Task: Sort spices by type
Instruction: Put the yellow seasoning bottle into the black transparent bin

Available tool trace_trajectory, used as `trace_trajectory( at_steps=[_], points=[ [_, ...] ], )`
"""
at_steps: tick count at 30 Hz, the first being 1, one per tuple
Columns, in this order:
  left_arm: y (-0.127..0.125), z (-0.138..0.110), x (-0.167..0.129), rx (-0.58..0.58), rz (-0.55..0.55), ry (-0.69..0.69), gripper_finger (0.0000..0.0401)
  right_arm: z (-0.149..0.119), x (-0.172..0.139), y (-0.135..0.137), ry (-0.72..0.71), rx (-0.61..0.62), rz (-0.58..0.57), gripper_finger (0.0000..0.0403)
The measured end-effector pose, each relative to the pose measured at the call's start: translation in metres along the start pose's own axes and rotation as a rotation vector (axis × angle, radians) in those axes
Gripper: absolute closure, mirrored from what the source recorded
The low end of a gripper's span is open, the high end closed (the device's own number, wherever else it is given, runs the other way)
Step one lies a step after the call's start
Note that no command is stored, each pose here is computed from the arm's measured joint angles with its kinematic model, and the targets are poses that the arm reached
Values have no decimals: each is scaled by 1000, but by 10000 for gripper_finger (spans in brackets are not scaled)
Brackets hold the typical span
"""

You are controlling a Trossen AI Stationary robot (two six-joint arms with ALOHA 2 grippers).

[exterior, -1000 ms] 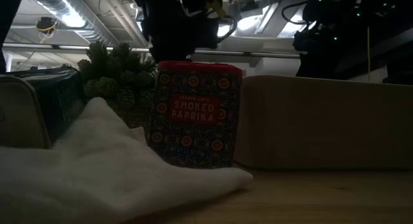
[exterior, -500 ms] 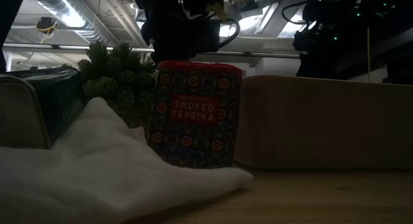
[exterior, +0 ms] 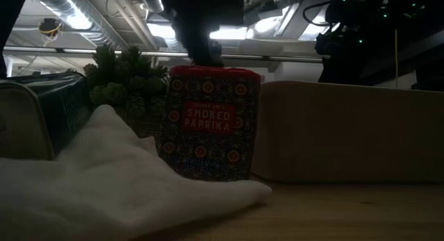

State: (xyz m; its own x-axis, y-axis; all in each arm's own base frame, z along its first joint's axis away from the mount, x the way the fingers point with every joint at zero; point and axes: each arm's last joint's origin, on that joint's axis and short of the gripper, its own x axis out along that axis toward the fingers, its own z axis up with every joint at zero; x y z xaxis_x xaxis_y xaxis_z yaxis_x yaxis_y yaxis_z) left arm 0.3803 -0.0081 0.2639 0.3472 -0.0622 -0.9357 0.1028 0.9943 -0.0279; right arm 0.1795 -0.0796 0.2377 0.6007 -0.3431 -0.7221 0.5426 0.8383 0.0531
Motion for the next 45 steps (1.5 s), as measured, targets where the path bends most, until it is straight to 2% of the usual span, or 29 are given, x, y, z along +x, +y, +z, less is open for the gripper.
trace_trajectory(
  at_steps=[11, 24, 29, 38, 45],
  points=[
    [5, 21, -36, 61, 17, -117, 187, 0, 0, 0, 0, 0, 0, 84],
    [51, 39, -43, 60, 116, -357, 185, 0, 0, 0, 0, 0, 0, 84],
    [60, 45, -22, 66, 128, -367, 185, 0, 0, 0, 0, 0, 0, 84],
    [65, 46, 40, 146, 103, -225, 185, 0, 0, 0, 1, 0, 0, 84],
    [67, 45, 61, 168, 94, -182, 184, 0, 0, 0, -1, 9, 0, 84]
  ],
)
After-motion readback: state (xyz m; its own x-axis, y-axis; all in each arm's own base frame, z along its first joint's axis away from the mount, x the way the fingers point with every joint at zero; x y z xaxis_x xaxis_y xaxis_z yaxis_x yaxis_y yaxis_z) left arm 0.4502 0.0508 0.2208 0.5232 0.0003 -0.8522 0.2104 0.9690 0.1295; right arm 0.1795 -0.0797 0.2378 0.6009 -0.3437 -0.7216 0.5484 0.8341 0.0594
